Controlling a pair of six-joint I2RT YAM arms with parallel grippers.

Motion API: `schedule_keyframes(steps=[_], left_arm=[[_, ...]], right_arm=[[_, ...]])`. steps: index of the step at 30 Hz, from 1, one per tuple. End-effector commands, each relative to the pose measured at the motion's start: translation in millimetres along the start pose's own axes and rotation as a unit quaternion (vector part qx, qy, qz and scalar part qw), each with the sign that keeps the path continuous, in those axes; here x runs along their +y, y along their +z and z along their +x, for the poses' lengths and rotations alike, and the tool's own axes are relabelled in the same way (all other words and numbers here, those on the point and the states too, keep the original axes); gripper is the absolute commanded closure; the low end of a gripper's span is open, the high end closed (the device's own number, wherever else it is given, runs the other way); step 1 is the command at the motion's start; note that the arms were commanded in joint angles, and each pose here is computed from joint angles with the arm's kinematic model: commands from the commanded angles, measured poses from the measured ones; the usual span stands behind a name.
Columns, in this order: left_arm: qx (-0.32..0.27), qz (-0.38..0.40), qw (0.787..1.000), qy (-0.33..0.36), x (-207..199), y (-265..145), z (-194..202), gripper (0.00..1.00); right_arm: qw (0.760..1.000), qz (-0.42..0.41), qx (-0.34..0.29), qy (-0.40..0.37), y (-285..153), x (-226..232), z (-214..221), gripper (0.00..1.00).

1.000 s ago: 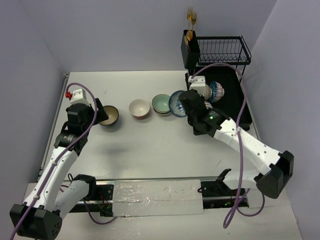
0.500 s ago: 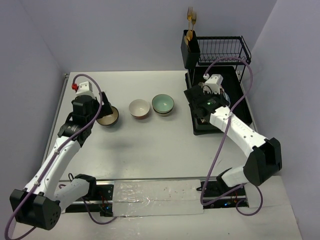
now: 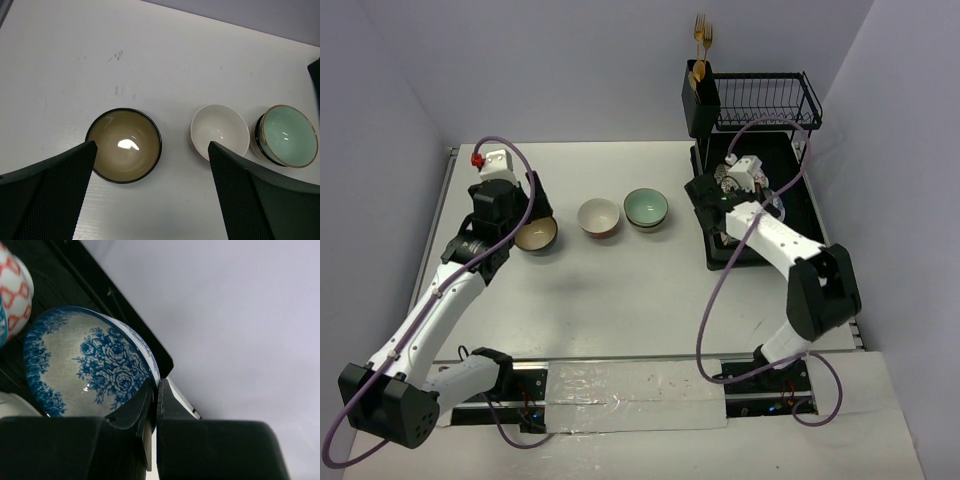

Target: Load the bowls into the dish rack

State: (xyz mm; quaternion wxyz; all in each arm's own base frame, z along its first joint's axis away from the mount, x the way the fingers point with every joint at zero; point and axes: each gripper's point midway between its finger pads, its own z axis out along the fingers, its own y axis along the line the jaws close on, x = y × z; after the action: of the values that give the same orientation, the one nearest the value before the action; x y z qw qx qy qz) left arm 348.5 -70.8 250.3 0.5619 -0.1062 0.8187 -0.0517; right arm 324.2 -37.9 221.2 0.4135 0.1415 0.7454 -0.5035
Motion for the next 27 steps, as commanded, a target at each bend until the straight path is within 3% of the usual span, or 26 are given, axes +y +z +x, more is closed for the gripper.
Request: schedule_keyframes(steps=[1,3,4,5,10,27], left_arm=[[-0.024,-0.018,1.0,0.011,6,-2,-8,0.01],[-0.027,-0.023,0.999,0.014,8,-4,-6,0.01],[-0.028,-0.024,0.999,0.015,8,-5,-6,0.01],[-0.027,-0.024,0.999,0.018,7,-5,-4,0.01],[-0.033,-0.028,0.999,0.022,9,-8,-5,0.01],[-0.042,-0.026,0.998,0.029,6,-12,-5,0.01]], right_arm=[[0.996,0.074,-0.033,0.043,5,-13,-12,1.0],[0.994,0.086,-0.039,0.051,10,-10,-12,1.0],[0.994,0.094,-0.047,-0.031,11,-14,-6,1.0],[0.994,0.096,-0.058,-0.002,13,-8,-11,1.0],[0.994,0.094,-0.053,-0.002,16,6,0,1.0],[0.988,0.119,-0.102,-0.001,18,-14,-20,1.0]])
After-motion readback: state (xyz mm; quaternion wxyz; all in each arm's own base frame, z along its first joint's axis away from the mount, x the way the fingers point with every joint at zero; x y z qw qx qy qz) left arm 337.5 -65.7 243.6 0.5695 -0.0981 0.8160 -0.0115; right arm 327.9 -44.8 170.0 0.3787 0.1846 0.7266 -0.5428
